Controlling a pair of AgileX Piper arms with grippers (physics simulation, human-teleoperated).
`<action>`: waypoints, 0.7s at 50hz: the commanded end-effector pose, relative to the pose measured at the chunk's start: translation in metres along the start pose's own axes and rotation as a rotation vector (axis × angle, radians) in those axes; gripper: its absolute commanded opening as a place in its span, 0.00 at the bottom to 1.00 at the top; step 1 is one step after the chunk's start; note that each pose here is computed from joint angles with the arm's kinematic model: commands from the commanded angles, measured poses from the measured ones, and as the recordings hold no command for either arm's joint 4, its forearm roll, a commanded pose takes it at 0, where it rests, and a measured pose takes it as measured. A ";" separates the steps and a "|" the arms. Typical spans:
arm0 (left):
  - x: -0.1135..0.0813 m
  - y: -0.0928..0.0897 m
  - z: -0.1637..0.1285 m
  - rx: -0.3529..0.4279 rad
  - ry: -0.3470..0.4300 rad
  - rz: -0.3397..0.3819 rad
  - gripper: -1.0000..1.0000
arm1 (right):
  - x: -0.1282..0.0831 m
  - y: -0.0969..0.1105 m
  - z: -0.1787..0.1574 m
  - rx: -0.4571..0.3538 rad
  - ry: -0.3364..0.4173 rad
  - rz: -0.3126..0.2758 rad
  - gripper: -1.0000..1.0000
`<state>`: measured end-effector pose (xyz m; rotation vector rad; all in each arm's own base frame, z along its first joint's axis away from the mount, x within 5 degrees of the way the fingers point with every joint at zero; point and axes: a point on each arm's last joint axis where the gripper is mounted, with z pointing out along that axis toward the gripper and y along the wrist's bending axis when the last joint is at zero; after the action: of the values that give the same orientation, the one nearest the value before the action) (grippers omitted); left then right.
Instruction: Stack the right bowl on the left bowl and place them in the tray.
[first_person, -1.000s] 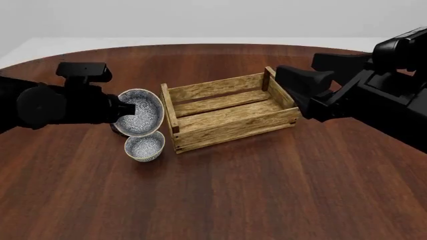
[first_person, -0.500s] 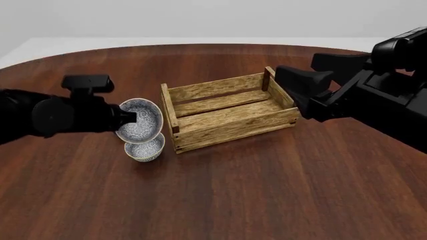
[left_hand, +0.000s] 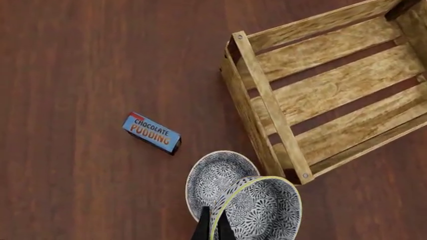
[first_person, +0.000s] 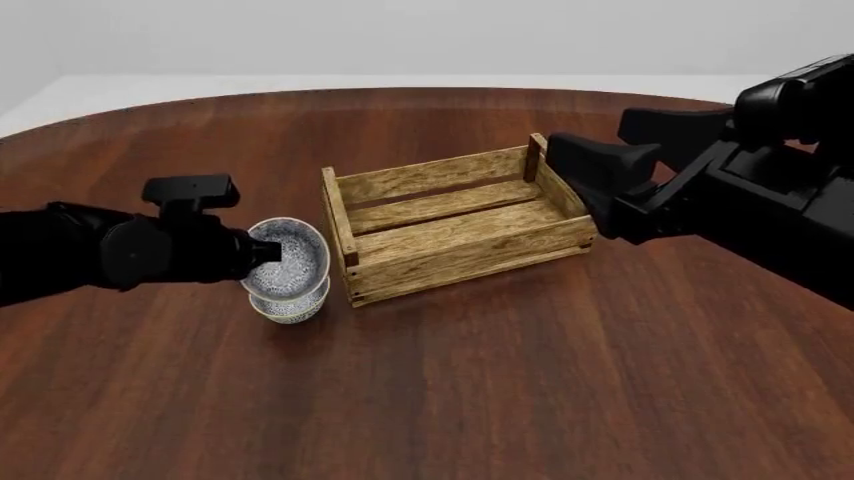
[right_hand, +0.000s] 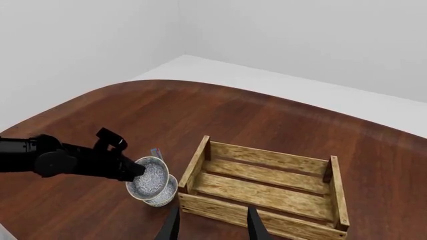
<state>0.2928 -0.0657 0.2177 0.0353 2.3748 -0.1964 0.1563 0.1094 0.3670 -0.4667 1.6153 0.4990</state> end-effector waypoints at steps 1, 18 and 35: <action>0.002 0.004 0.009 -0.008 0.003 -0.024 0.00 | 0.000 0.000 0.000 0.000 0.001 -0.001 1.00; 0.007 0.010 0.023 -0.022 0.018 -0.048 0.00 | 0.001 0.000 0.001 0.001 0.002 -0.002 1.00; 0.012 0.013 0.030 -0.028 0.026 -0.051 0.00 | 0.002 0.000 0.002 0.002 0.005 -0.002 1.00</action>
<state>0.3042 -0.0578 0.1898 -0.0258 2.4080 -0.1834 0.1573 0.1098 0.3659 -0.4679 1.6181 0.4962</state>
